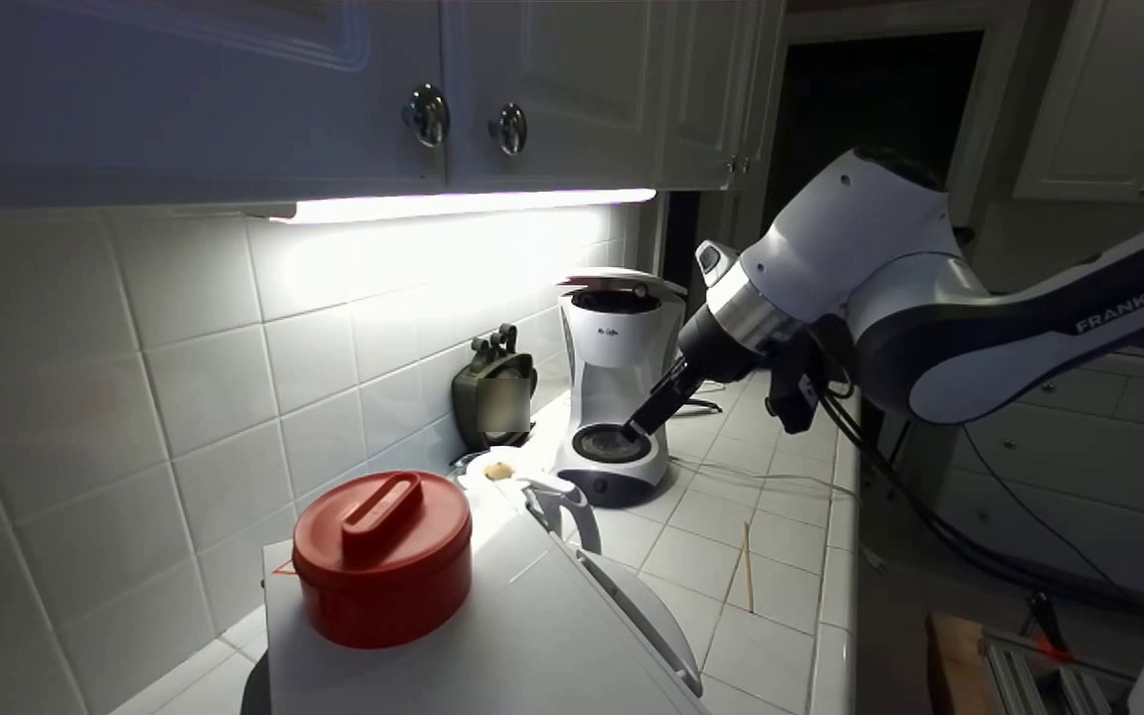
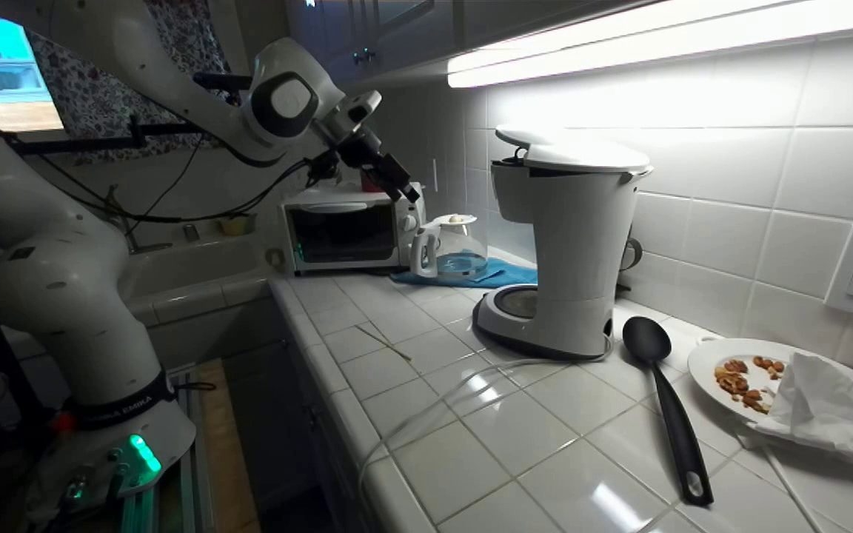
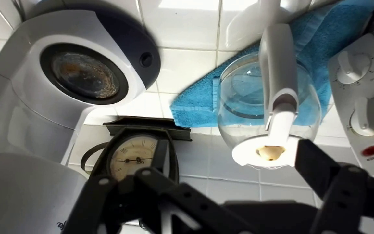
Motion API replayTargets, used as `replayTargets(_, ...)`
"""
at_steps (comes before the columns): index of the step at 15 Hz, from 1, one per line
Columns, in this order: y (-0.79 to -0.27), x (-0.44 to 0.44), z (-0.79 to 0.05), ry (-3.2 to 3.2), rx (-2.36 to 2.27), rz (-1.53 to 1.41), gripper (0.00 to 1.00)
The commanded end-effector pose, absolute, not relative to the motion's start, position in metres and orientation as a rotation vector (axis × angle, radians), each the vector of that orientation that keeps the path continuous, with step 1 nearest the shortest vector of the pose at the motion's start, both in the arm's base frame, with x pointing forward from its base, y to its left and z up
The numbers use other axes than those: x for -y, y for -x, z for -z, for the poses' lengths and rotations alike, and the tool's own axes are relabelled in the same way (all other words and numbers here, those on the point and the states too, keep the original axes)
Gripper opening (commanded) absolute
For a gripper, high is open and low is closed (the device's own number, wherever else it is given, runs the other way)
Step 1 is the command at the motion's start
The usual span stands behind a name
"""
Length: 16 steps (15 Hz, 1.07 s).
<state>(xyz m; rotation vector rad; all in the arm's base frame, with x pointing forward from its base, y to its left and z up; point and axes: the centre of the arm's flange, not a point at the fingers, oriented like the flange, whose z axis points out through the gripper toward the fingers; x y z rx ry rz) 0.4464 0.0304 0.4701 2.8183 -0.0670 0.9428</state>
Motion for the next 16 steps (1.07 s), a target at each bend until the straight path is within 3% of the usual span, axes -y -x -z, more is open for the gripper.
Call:
replayTargets(1,-0.446,-0.031,-0.471,-2.818,0.065,-0.945,1.00)
replayTargets(7,-0.444,-0.008,-0.485,-2.747,-0.126,-0.956,1.00)
replayTargets(16,-0.432,0.042,-0.510,-2.635,-0.041,-0.874,1.00)
